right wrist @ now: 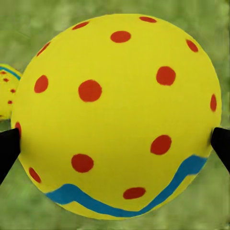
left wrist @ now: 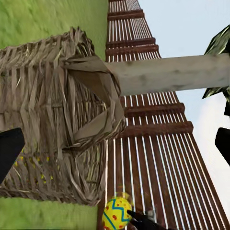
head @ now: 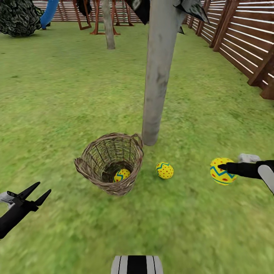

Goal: Take the three Easter eggs out of the wicker basket on the lawn in the garden, then place them on the lawn next to a single tree (choose any tree) so that all three eggs are next to the same tree and none are left in the basket.

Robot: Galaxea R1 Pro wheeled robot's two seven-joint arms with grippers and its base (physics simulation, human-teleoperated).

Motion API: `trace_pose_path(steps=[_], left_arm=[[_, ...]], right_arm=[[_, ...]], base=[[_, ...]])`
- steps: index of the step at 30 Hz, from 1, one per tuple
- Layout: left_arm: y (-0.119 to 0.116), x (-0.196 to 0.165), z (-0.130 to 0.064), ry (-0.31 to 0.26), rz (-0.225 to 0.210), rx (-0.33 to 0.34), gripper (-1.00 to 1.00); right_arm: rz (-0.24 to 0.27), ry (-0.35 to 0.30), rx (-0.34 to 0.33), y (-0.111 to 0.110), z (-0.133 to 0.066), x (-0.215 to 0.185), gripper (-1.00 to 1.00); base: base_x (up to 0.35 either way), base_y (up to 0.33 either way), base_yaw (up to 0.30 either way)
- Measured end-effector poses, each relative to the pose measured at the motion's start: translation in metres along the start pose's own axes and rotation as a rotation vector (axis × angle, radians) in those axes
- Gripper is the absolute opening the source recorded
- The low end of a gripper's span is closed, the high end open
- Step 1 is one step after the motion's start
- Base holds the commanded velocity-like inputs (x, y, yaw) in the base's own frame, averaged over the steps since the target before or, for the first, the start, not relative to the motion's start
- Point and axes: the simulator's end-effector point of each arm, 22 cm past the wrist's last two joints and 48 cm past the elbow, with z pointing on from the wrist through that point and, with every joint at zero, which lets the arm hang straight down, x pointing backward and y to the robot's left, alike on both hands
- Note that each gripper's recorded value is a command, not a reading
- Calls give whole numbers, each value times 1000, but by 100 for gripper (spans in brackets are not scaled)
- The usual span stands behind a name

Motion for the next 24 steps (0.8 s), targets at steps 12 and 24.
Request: trace_pose_path(steps=[12,24], left_arm=[[-3,0,0,0,3,4,100],[-8,-6,-2,1,24,6,100]], right_arm=[[10,-133,257,34,89,57,-100],[-152,-66,246,148,131,44,-100]], base=[[0,0,-75],[218,0,0]])
